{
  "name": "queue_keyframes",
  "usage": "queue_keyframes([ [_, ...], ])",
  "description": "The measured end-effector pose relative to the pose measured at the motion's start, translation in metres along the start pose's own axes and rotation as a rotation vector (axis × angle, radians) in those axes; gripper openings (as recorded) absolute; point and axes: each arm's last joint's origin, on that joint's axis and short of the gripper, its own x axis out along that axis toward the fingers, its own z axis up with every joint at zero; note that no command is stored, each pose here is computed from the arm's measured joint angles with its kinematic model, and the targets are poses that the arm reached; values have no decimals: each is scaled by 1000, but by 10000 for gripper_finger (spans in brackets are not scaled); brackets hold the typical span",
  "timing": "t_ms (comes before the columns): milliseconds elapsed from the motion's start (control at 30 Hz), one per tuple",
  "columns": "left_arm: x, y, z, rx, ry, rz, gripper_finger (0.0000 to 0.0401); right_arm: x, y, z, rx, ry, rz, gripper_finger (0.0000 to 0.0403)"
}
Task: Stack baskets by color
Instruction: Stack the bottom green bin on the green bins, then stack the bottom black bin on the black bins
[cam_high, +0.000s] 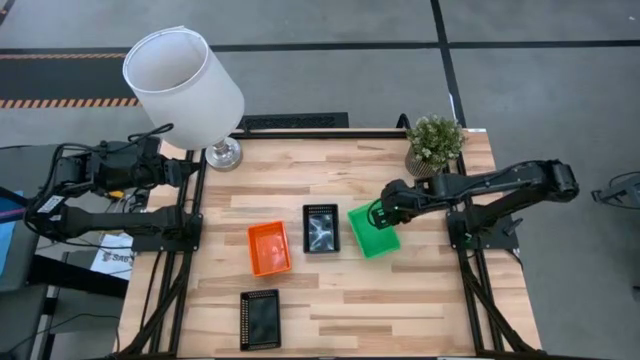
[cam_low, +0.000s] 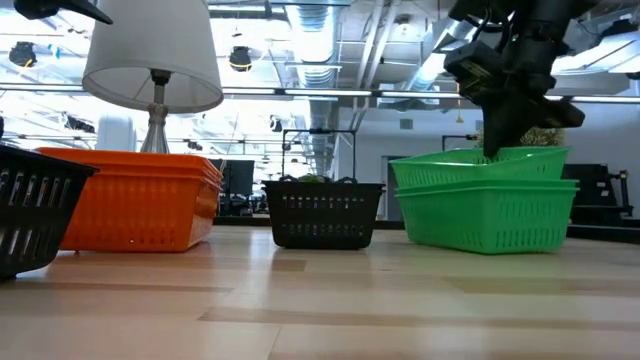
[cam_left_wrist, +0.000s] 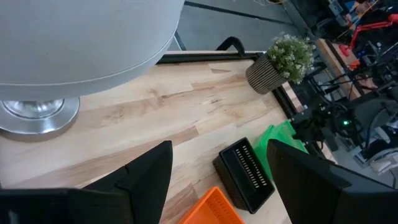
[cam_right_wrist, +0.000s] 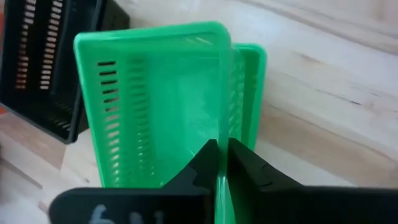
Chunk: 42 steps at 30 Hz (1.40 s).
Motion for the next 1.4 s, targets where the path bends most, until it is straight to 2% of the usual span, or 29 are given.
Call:
queue_keyframes([
  [200, 0, 0, 0, -4, 5, -3, 251, -2, -5, 9, 26, -16, -7, 99],
  [333, 0, -1, -1, -7, 27, -19, 251, -16, -1, 16, 34, -30, 45, 137],
  [467, 0, -1, -2, -8, 51, -38, 251, -47, 14, 19, 43, -83, 176, 166],
  [567, 0, -2, -3, -10, 101, -75, 251, -68, 36, 13, 51, -164, 311, 178],
  [700, -1, -3, -7, -5, 227, -145, 251, -74, 67, -6, 15, -197, 462, 183],
  [933, -5, 8, -23, -103, 527, -104, 251, -28, 126, -57, 48, -166, 645, 178],
  [1067, -8, 13, -28, -126, 617, -60, 251, 9, 159, -86, 82, -116, 773, 178],
  [1267, -8, 14, -28, -111, 597, -39, 251, 65, 202, -120, 101, -46, 719, 178],
  [1400, -8, 14, -27, -89, 588, -41, 251, 90, 232, -132, 102, -17, 679, 177],
])
